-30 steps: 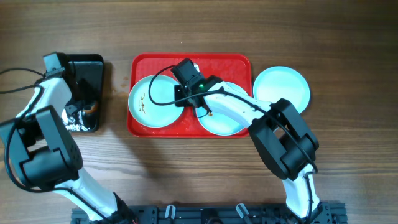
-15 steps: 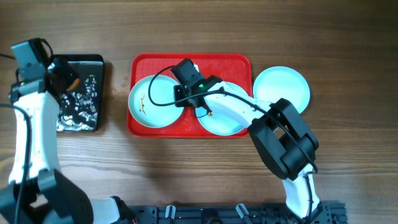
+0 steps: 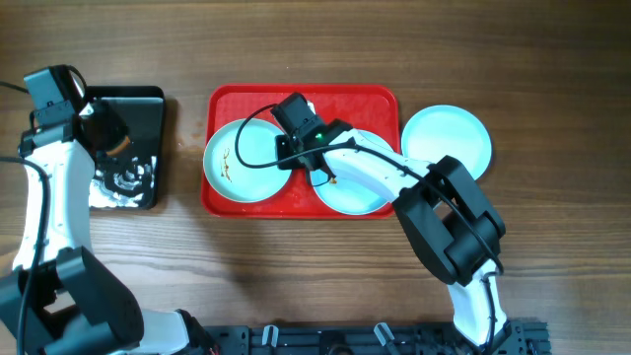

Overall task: Clean dirty plates on tray and stack at the side
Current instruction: 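Grasp the sponge in the black tray with the left gripper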

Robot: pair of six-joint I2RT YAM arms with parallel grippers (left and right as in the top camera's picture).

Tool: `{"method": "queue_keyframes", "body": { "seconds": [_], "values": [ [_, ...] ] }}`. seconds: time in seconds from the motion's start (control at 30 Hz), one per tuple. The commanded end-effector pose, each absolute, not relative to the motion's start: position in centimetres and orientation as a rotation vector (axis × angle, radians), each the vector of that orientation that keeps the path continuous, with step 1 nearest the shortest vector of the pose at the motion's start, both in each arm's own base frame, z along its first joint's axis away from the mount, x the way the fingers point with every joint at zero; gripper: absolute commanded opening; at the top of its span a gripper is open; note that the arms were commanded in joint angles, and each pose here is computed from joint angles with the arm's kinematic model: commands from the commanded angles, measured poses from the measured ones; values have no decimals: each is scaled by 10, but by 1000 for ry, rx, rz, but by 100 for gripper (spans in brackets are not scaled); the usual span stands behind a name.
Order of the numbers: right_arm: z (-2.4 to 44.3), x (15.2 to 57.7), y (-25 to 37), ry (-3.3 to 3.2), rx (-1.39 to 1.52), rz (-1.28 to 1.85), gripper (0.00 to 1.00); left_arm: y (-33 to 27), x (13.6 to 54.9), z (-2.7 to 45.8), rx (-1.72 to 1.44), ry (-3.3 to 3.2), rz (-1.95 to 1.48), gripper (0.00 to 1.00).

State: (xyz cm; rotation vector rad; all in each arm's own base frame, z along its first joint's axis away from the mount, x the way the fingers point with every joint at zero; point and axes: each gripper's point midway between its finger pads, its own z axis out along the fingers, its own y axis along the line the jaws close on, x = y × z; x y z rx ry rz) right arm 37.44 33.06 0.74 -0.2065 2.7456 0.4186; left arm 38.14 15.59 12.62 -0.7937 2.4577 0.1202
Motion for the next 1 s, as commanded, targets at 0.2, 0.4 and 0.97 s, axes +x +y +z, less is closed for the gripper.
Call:
{"method": "queue_keyframes", "body": {
  "seconds": [0.2,0.4,0.97],
  "values": [
    [-14,369,326,2787,-239,378,4,152,354,10,-869,2752,132,19],
    [-14,369,326,2786,-244,376,4,155,361,16,-862,2716,134,34],
    [-14,369,326,2787,-244,376,4,158,367,41,-844,2647,138,33]
  ]
}}
